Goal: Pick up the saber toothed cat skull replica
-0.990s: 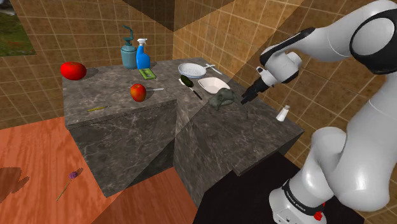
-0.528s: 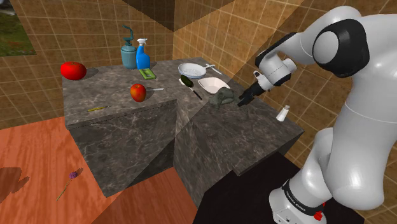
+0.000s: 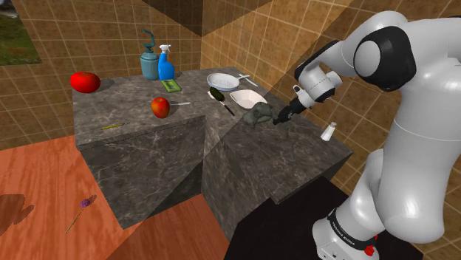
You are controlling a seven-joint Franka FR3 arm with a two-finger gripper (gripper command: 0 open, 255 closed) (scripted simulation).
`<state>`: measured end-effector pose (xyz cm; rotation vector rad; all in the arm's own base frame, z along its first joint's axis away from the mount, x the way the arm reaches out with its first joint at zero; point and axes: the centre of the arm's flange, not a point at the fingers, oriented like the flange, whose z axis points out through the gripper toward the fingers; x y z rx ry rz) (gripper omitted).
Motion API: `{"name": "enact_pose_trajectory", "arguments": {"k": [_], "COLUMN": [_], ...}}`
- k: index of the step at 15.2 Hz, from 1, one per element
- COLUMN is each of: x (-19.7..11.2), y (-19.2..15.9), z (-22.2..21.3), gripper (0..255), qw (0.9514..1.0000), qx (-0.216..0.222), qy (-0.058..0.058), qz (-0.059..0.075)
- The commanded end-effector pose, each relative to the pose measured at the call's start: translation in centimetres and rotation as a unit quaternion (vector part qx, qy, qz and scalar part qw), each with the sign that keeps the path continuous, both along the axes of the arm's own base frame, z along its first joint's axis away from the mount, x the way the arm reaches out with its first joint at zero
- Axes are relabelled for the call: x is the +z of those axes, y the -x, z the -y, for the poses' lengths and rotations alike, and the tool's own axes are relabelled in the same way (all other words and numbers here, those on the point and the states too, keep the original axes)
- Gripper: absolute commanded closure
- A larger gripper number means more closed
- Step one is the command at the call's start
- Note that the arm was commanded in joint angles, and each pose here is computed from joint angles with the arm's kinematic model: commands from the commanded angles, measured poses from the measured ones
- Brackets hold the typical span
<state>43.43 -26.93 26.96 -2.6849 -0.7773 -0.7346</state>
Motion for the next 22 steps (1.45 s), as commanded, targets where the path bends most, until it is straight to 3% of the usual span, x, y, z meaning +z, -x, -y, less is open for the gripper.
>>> {"name": "enact_pose_trajectory", "arguments": {"k": [1,5,22], "x": [0.0,0.0,8.0], "y": [0.0,0.0,0.0], "z": [0.0,-0.1,-0.1], "gripper": [255,255,255], "qw": [1.0000,1.0000,1.0000], "qx": [0.000,0.000,0.000], "qy": [0.000,0.000,0.000], "qz": [0.000,0.000,0.000]}}
